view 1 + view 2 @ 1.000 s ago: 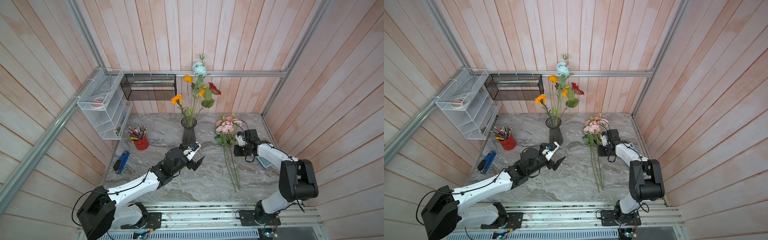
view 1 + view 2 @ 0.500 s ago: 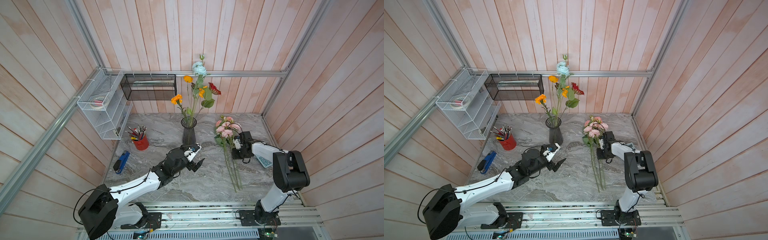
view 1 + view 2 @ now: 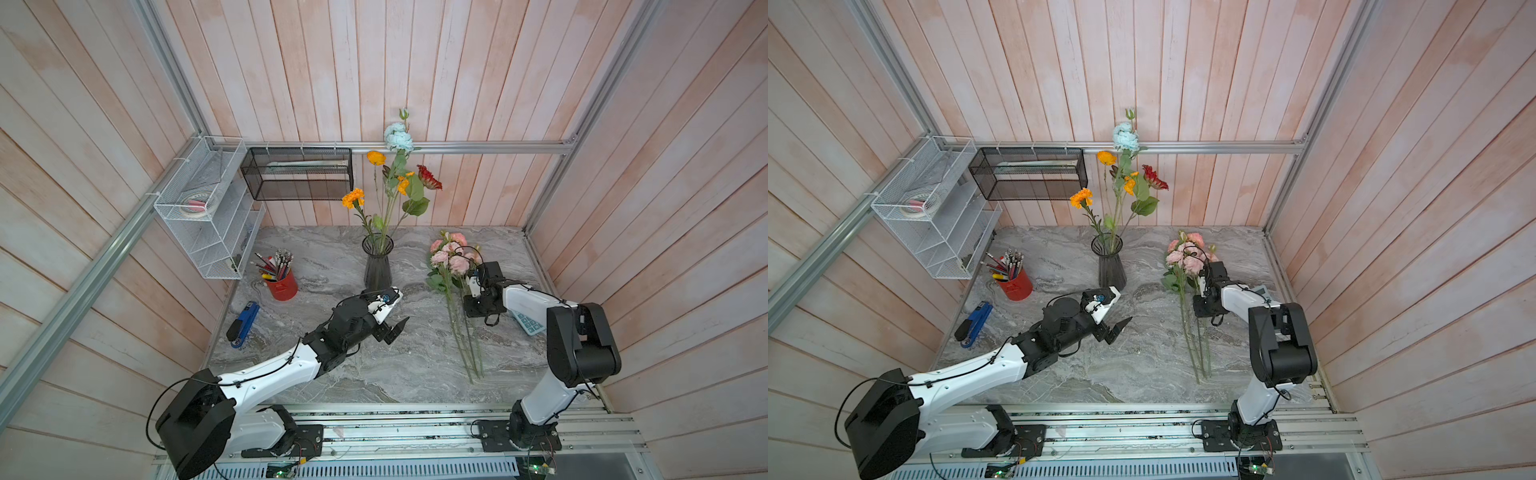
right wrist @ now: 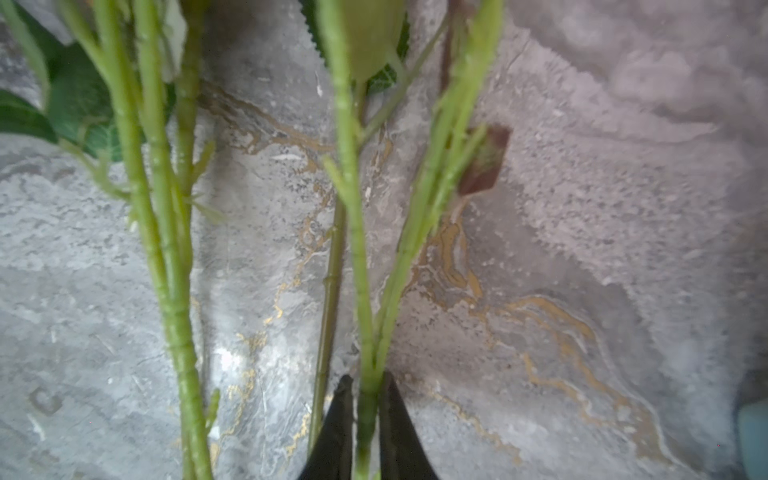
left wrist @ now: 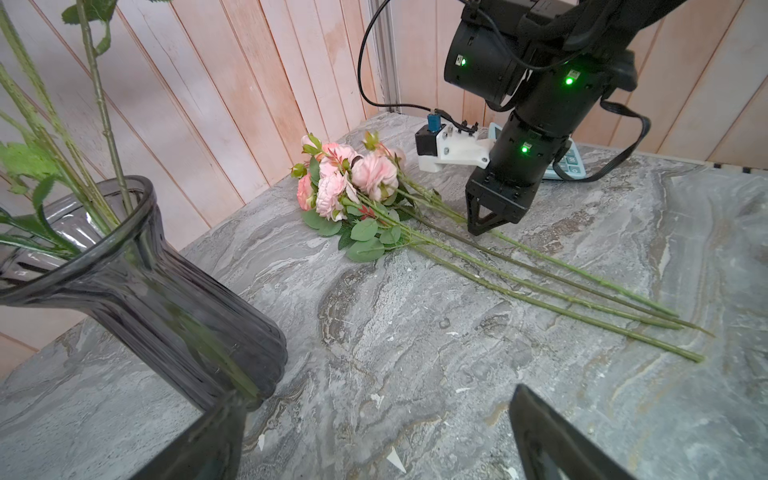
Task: Pick out pink flowers from the vase
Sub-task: Place the flower at the center of the board, then reset both arms
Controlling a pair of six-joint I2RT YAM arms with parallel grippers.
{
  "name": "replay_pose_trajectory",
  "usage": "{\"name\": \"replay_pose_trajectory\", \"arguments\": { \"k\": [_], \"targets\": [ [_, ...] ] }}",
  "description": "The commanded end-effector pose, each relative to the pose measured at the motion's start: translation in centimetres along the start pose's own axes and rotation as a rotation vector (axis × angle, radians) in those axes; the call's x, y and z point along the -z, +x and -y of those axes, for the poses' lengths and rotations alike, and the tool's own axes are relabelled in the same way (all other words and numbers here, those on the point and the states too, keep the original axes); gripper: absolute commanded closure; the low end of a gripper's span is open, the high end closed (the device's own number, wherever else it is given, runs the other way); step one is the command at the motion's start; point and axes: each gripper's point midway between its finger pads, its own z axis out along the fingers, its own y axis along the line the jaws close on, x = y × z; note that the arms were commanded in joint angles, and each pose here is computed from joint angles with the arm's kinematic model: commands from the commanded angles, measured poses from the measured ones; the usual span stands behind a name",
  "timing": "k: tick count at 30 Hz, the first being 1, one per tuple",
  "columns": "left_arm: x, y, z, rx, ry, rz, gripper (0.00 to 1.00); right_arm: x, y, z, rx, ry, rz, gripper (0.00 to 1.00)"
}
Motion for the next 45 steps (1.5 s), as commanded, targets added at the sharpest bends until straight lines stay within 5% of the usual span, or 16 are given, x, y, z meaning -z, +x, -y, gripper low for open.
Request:
{"name": "replay_pose_trajectory", "arguments": {
  "k": [1,10,14,20,28,36,41,45],
  "targets": [
    [0.7,-0.6,0.4,0.017,0.018,0.019,0.0,1.4,-0.8,-0.2,0.005,0.013,0.035,0.77],
    [2.7,-0.7,-2.2,0.036,-0.125,0.026,0.0,4.8,-2.2,-1.1,0.024,0.017,0.113,0.6],
    [4.8,1.1,-6.8,0.146,-0.29,-0.018,0.0,7.5,-3.3,-1.3,0.026,0.013,0.208,0.39],
    [10.5,5.2,-14.3,0.383,-0.556,0.016,0.0,11.7,-3.8,-1.1,-0.049,-0.031,0.557,0.02],
    [16.3,11.9,-21.0,0.416,-0.93,0.149,0.0,13.9,-3.1,2.9,-0.181,0.0,0.904,0.02],
    [15.2,13.5,-22.5,0.281,-0.916,0.254,0.0,11.0,-2.3,6.0,-0.171,0.194,0.935,0.02],
    [14.4,14.7,-22.3,0.265,-0.882,0.279,0.0,9.9,-2.7,5.5,-0.12,0.172,0.956,0.02],
    [14.6,14.7,-21.6,0.269,-0.846,0.286,0.0,11.9,-3.1,5.2,-0.115,0.143,1.122,0.02]
  ]
}}
